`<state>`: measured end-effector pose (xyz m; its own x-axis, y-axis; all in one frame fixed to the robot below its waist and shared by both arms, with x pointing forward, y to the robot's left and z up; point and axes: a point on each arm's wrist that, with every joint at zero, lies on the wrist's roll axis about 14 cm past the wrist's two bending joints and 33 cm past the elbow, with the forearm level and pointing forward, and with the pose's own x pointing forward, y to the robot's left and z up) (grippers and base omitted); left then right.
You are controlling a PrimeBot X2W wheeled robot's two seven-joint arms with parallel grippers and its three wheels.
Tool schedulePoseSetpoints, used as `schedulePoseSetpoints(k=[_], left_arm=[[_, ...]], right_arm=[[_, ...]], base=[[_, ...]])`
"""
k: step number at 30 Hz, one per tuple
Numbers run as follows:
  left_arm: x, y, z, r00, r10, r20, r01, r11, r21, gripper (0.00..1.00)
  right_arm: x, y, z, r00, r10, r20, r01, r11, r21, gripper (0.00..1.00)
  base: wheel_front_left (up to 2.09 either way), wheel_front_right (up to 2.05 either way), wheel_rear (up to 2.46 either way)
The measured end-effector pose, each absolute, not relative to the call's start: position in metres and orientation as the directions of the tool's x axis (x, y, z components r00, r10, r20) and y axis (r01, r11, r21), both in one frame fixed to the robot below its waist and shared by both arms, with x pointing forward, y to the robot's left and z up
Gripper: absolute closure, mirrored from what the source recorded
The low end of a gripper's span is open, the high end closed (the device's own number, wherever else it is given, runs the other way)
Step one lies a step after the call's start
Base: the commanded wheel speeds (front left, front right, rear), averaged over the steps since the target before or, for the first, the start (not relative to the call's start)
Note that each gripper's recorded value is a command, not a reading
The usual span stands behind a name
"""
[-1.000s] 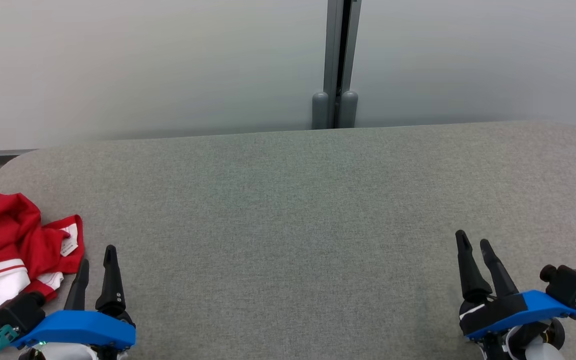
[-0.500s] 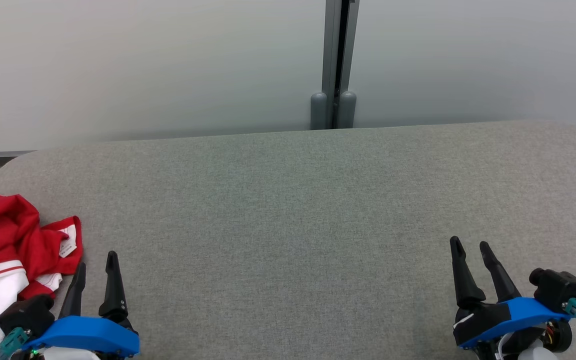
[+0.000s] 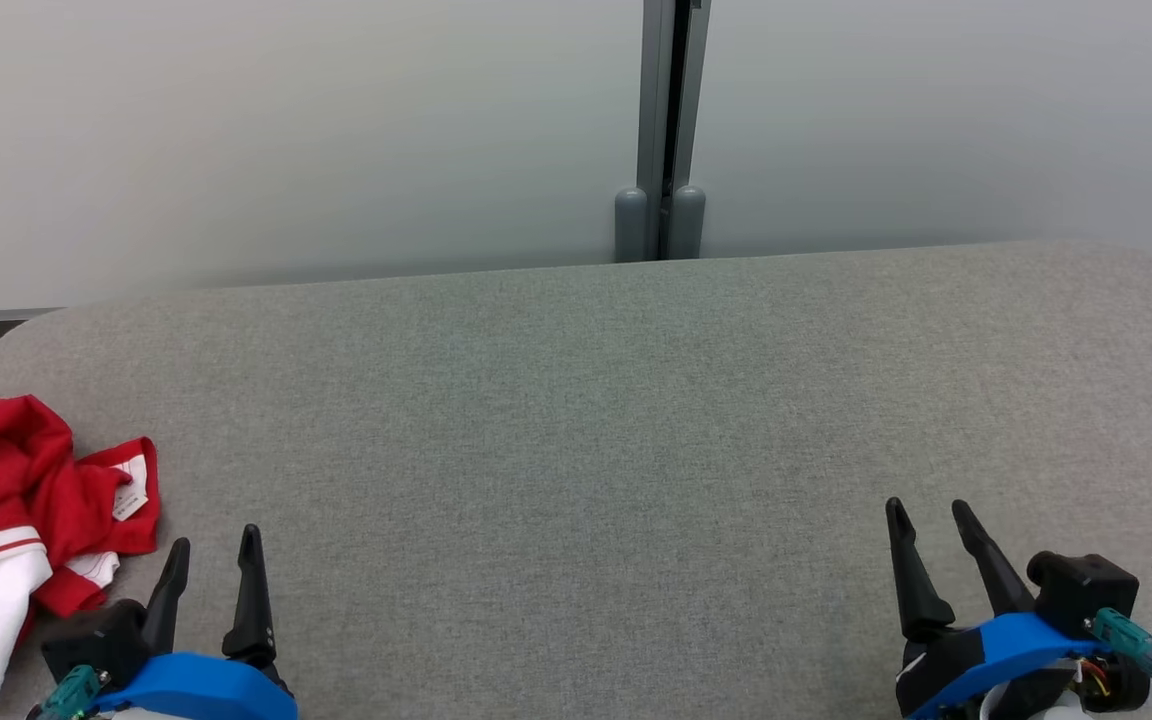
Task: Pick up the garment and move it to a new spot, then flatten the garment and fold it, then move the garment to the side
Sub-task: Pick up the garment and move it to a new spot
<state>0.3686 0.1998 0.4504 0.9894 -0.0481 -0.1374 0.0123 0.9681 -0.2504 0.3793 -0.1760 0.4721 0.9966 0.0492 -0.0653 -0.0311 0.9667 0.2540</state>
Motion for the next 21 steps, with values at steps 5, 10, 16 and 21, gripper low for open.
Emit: schedulePoseSetpoints(k=[5, 10, 16, 21], left_arm=[[0.364, 0.199, 0.442, 0.986, -0.051, -0.158, 0.016, 0.976, -0.215, 0.0], [0.362, 0.198, 0.437, 0.984, -0.056, -0.17, 0.025, 0.983, -0.18, 0.0], [0.36, 0.201, 0.433, 0.983, -0.041, -0.177, 0.013, 0.988, -0.155, 0.0], [0.358, 0.199, 0.43, 0.982, -0.043, -0.184, 0.019, 0.991, -0.129, 0.0]], right_arm=[[0.376, -0.177, 0.464, 0.995, 0.054, -0.088, -0.035, 0.979, 0.198, 0.0], [0.374, -0.179, 0.458, 0.993, 0.053, -0.106, -0.036, 0.987, 0.158, 0.0], [0.372, -0.179, 0.452, 0.991, 0.057, -0.121, -0.043, 0.993, 0.113, 0.0], [0.37, -0.181, 0.45, 0.991, 0.057, -0.123, -0.047, 0.996, 0.08, 0.0]], base=[[0.0, 0.0, 0.0], [0.0, 0.0, 0.0], [0.0, 0.0, 0.0], [0.0, 0.0, 0.0]])
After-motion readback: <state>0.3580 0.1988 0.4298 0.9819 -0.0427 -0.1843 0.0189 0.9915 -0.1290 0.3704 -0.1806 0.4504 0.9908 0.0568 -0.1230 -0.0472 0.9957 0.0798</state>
